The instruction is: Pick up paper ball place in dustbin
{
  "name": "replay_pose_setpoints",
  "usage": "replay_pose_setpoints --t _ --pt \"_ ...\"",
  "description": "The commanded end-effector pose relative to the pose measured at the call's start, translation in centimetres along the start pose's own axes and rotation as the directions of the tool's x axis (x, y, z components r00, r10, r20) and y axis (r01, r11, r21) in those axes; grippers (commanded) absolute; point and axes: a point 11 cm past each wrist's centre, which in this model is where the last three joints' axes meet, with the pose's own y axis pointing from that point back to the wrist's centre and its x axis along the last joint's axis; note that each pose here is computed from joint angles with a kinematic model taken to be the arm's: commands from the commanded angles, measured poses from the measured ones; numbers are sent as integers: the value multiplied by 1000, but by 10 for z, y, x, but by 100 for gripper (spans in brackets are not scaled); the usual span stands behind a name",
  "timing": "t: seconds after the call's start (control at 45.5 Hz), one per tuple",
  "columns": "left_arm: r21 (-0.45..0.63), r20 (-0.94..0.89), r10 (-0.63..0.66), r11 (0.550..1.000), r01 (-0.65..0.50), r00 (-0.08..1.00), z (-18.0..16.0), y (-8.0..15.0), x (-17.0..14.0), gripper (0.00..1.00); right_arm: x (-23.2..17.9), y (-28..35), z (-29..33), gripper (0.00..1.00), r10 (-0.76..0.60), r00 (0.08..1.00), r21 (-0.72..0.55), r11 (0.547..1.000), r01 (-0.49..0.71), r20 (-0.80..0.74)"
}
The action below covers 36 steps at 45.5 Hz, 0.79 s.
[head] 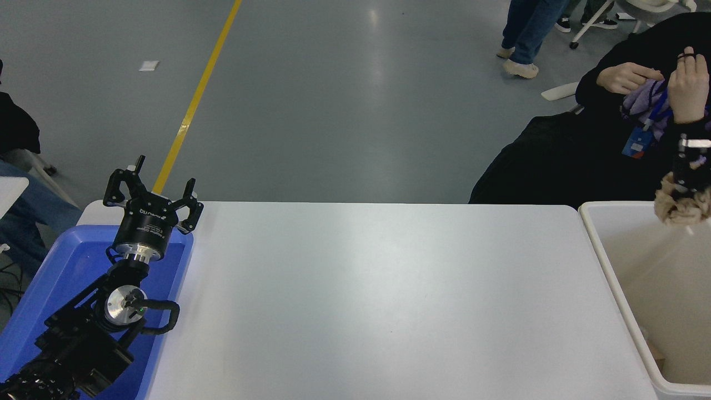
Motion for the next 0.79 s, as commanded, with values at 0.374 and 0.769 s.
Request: replay_pose_setpoints --t 0.374,0.769 --pt "-3 -2 1 1000 -1 1000 0 0 0 98 2 -169 119 0 391 909 -276 898 -343 143" --pt "-5 -2 1 1000 -1 1000 0 0 0 98 -17 -249 93 0 485 868 -254 857 -448 107"
